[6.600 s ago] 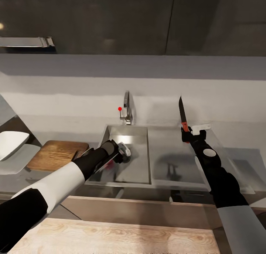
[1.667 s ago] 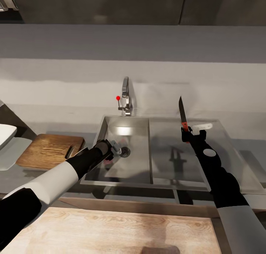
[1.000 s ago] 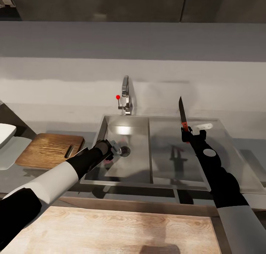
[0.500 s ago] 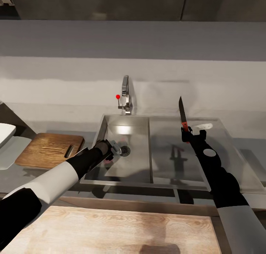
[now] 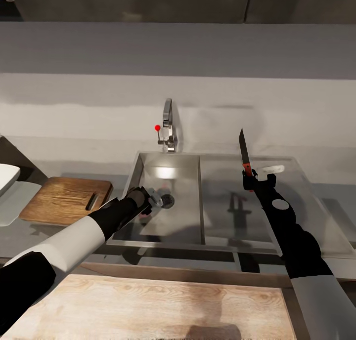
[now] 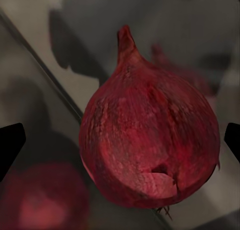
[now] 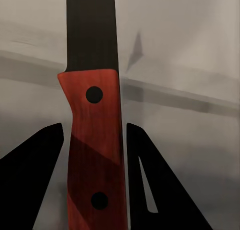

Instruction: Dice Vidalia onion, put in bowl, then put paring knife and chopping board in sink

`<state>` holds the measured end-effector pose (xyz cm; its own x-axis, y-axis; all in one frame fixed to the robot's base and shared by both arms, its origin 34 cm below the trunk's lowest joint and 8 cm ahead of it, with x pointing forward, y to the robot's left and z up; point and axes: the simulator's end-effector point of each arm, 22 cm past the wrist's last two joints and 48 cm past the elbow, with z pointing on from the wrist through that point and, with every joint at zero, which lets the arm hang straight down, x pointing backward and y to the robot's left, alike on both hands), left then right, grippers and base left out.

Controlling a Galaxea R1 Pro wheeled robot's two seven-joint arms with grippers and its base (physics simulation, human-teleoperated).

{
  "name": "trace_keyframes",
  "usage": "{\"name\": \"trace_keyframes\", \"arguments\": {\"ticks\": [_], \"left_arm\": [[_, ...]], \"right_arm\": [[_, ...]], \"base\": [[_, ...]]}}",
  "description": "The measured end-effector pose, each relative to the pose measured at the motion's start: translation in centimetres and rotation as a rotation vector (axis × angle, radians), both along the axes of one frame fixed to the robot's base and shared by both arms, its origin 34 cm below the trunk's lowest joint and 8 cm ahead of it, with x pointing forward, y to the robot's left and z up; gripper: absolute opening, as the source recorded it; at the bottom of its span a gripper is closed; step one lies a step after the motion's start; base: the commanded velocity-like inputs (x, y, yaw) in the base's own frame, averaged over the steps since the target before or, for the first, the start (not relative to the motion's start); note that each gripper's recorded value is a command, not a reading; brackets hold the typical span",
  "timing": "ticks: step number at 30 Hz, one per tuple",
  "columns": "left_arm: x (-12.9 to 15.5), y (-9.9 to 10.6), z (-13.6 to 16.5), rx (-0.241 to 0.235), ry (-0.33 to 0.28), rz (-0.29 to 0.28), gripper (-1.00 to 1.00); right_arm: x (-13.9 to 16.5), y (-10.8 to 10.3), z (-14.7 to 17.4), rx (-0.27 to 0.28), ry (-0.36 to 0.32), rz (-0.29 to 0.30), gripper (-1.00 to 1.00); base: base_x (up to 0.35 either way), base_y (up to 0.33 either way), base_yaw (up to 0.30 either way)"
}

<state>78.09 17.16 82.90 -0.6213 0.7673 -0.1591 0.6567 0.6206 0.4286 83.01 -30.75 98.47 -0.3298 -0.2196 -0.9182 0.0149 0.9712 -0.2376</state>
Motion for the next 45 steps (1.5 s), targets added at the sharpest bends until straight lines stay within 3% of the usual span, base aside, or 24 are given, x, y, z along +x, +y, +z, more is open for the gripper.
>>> {"name": "trace_keyframes", "arguments": {"ticks": [4, 5, 30, 35, 38, 39, 41, 45], "left_arm": [[-0.1, 0.0, -0.3, 0.000, 0.004, 0.000, 1.00], [-0.1, 0.0, -0.3, 0.000, 0.005, 0.000, -1.00], [0.1, -0.1, 0.5, -0.003, -0.007, 0.000, -1.00], [0.1, -2.4, 1.4, -0.029, -0.018, -0.020, -1.00], [0.2, -3.8, 2.1, -0.049, -0.029, -0.034, -1.00], [0.5, -5.3, 3.1, -0.079, -0.047, -0.052, -1.00], [0.6, -6.3, 4.0, -0.110, -0.054, -0.063, -1.00], [0.2, -8.8, 5.5, -0.237, -0.017, -0.080, -1.00]], "right_arm": [[0.0, 0.0, -0.3, 0.000, 0.004, 0.000, -1.00], [0.0, 0.0, -0.3, 0.000, 0.005, 0.000, -1.00], [0.0, 0.0, 0.5, 0.000, -0.008, 0.000, -1.00], [0.0, 0.0, 1.1, 0.000, -0.016, 0.000, -1.00], [0.0, 0.0, 1.4, 0.000, -0.021, 0.000, -1.00], [0.0, 0.0, 1.6, 0.000, -0.023, 0.000, -1.00], [0.0, 0.0, 1.8, 0.000, -0.025, 0.000, -1.00], [0.0, 0.0, 2.3, 0.000, -0.032, 0.000, -1.00]], "base": [[0.000, 0.000, 0.000], [0.000, 0.000, 0.000], [0.000, 0.000, 0.000], [0.000, 0.000, 0.000], [0.000, 0.000, 0.000], [0.000, 0.000, 0.000], [0.000, 0.000, 0.000], [0.000, 0.000, 0.000]]}}
